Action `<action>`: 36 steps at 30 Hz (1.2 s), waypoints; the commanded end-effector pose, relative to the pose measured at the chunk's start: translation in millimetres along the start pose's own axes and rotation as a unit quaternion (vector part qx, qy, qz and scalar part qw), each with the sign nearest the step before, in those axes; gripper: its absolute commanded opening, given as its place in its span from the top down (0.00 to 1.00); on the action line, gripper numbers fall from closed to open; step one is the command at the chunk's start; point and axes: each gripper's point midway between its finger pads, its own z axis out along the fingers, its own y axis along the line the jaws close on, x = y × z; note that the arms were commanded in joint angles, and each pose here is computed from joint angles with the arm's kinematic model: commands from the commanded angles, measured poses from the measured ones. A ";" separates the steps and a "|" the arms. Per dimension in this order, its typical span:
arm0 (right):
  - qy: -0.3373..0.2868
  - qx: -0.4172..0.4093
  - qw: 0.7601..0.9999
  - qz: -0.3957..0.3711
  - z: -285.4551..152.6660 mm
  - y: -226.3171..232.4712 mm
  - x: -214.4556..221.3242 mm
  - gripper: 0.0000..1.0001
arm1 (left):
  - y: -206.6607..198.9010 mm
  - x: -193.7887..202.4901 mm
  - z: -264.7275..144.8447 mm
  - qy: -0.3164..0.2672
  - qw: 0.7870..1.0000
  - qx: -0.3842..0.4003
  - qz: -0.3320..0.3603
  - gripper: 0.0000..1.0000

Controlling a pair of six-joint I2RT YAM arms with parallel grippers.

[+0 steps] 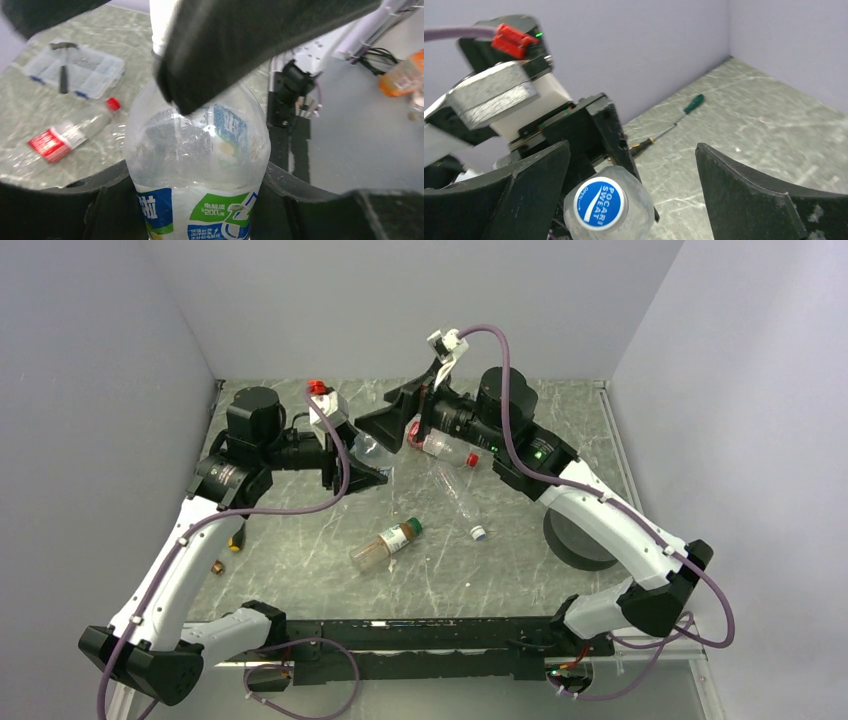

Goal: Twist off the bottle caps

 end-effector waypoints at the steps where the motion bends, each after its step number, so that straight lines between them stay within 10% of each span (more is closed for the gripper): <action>1: -0.024 0.123 0.992 0.018 -6.4 -30.7 -22.3 0.00 | 33.1 -3.3 -7.0 0.005 0.994 -0.100 0.039 0.94; 36: 0.020 0.241 0.967 0.085 25.9 -66.6 4.5 0.24 | 77.4 21.8 -19.5 0.021 0.974 -0.223 0.031 0.94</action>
